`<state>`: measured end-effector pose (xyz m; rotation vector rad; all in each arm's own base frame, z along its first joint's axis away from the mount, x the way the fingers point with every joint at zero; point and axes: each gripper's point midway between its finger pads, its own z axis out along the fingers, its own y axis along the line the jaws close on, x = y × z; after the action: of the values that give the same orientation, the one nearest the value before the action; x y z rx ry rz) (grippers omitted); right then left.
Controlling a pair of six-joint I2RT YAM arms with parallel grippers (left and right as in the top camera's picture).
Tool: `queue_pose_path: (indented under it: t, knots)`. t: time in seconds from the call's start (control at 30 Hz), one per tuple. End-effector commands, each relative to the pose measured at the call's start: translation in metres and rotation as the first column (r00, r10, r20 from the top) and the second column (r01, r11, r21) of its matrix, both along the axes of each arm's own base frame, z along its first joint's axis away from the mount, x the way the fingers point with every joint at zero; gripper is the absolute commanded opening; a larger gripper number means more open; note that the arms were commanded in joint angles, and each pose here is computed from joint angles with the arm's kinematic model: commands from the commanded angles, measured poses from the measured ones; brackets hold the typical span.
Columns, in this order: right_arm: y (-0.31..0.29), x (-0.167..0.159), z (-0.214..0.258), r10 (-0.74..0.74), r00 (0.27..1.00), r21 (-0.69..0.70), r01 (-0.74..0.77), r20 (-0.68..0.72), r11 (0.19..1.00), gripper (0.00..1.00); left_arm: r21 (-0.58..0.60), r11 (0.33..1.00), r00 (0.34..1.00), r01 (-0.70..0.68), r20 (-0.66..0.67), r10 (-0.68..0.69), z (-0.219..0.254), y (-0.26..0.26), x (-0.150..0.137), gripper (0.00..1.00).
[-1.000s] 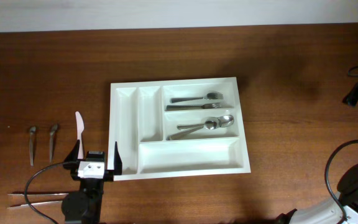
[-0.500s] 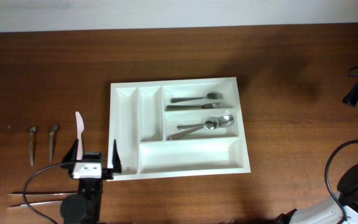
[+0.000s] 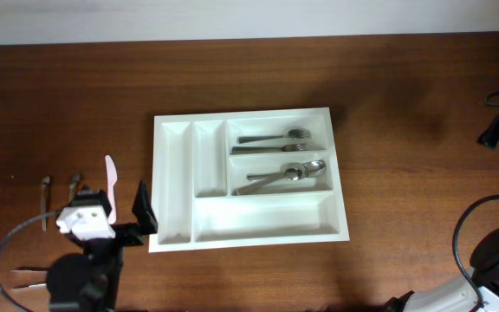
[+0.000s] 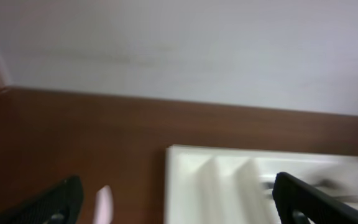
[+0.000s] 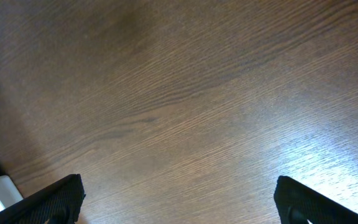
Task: Pack container
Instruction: 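Move the left gripper over the metal tongs on the left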
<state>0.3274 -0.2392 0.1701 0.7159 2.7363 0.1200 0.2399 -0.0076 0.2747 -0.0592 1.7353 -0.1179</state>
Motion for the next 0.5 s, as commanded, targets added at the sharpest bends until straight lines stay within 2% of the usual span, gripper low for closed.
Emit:
queue_pose_path:
  t: [0.0,0.07,0.13,0.17,0.2,0.27,0.33,0.4,0.47]
  knots:
    - [0.003,0.0,0.007,-0.004,1.0,0.001,0.004,0.02,1.0,0.99,0.003,0.954,0.953,0.301,-0.027,-0.301,0.002,-0.05,-0.003,0.99]
    - [0.003,0.0,0.007,-0.004,1.0,0.001,0.004,0.02,1.0,0.99,0.001,0.96,0.959,0.279,-0.045,-0.278,0.001,-0.046,0.002,0.99]
    - [0.003,0.0,0.007,-0.004,1.0,0.001,0.004,0.02,1.0,0.99,-0.065,0.985,0.984,0.158,-0.07,-0.162,0.007,-0.028,0.012,0.99]
    - [0.004,0.0,0.007,-0.004,1.0,0.001,0.004,0.02,1.0,0.99,-0.102,0.994,0.992,0.025,-0.122,-0.038,0.01,-0.009,0.018,0.99]
    - [0.003,0.0,0.007,-0.004,1.0,0.001,0.004,0.02,1.0,0.99,-0.108,0.994,0.987,-0.034,-0.158,0.017,0.01,0.0,0.019,0.99]
    - [0.004,0.0,0.007,-0.004,1.0,0.001,0.004,0.02,1.0,0.99,-0.08,0.977,0.94,-0.196,-0.299,0.164,0.007,0.026,0.015,0.99]
    - [0.003,0.0,0.007,-0.004,1.0,0.001,0.004,0.02,1.0,0.99,0.013,0.951,0.852,-0.31,-0.44,0.284,0.007,0.05,0.004,0.99]
    - [0.003,0.0,0.007,-0.004,1.0,0.001,0.004,0.02,1.0,0.99,0.08,0.942,0.783,-0.325,-0.536,0.315,0.008,0.057,0.0,0.99]
    - [0.003,0.0,0.007,-0.004,1.0,0.001,0.004,0.02,1.0,0.99,0.075,0.951,0.75,-0.299,-0.598,0.283,0.005,0.052,0.005,0.99]
